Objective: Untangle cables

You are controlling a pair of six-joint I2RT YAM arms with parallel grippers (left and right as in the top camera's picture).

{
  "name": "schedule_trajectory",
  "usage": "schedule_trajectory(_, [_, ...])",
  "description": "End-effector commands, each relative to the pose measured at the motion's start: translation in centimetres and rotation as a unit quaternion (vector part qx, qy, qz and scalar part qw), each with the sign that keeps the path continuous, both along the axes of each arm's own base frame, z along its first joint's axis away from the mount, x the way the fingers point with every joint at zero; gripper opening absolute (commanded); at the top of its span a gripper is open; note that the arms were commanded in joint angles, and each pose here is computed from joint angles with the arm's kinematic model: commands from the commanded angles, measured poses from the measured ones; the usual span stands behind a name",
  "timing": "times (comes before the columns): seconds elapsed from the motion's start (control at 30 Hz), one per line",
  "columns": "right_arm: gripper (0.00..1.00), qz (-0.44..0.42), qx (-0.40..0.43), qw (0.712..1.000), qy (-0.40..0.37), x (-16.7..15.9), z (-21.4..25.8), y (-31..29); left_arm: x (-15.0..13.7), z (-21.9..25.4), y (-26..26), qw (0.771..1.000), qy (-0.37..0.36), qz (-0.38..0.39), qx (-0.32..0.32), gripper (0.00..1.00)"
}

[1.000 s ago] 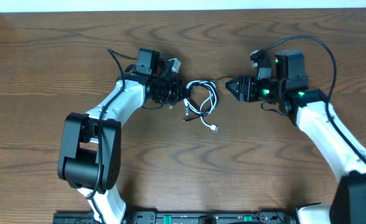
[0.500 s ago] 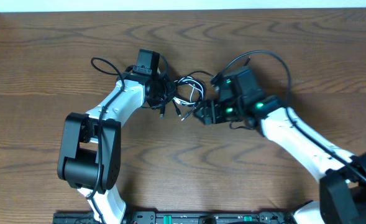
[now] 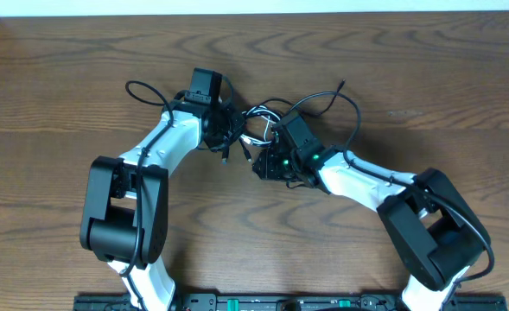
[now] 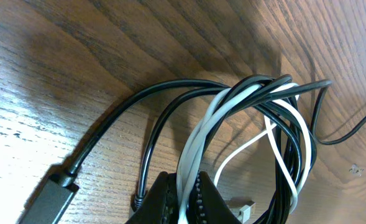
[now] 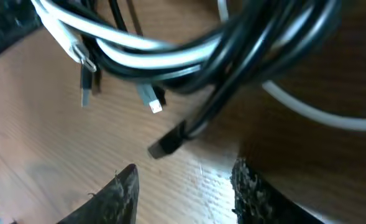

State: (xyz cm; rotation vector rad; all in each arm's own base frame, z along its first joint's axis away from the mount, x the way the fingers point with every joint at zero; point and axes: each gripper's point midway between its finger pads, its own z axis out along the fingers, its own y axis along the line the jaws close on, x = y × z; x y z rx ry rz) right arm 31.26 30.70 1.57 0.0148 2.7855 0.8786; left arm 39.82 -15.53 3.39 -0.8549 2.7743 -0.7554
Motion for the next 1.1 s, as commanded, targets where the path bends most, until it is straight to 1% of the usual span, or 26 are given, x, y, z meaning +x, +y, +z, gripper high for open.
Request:
schedule_trajectory(0.0, [0.42, -0.020, 0.003, 1.000, -0.018, 1.2, 0.3, 0.2, 0.1, 0.7, 0.2, 1.000, -0.009, 0.004, 0.004, 0.08])
schedule_trajectory(0.07, [0.41, -0.032, 0.004, 0.998, -0.047, 2.4, 0.8, 0.2, 0.1, 0.7, 0.2, 1.000, -0.009, 0.004, 0.004, 0.08])
schedule_trajectory(0.13, [0.41, -0.044, -0.003, 0.998, -0.055, 2.8, 0.8, 0.0, 0.0, 0.7, 0.2, 1.000, -0.008, 0.004, 0.004, 0.07])
schedule_trajectory(0.33, [0.38, -0.042, -0.009, 0.997, -0.059, 2.5, 0.7, 0.3, 0.1, 0.7, 0.2, 1.000, -0.009, 0.004, 0.004, 0.08])
schedule_trajectory(0.6, [0.33, -0.071, -0.069, 0.989, -0.113, 3.1, 0.5, -0.1, 0.0, 0.7, 0.2, 1.000, -0.008, 0.003, 0.004, 0.07])
schedule_trajectory(0.67, [0.25, -0.070, -0.073, 0.988, -0.118, 2.9, 0.5, 0.1, 0.1, 0.7, 0.2, 1.000, -0.009, 0.003, 0.004, 0.07])
schedule_trajectory(0.83, [0.01, -0.072, -0.075, 0.988, -0.118, 3.0, 0.5, -0.1, 0.0, 0.7, 0.2, 1.000, -0.009, 0.003, 0.004, 0.07])
schedule_trajectory(0.97, [0.01, -0.071, -0.074, 0.988, -0.118, 3.0, 0.8, -0.2, 0.2, 0.7, 0.2, 0.999, -0.026, -0.026, 0.013, 0.07])
schedule_trajectory(1.07, [0.01, -0.061, -0.062, 0.989, -0.118, 2.9, 2.2, -0.4, 0.3, 0.8, 0.2, 0.994, -0.060, -0.090, 0.034, 0.07])
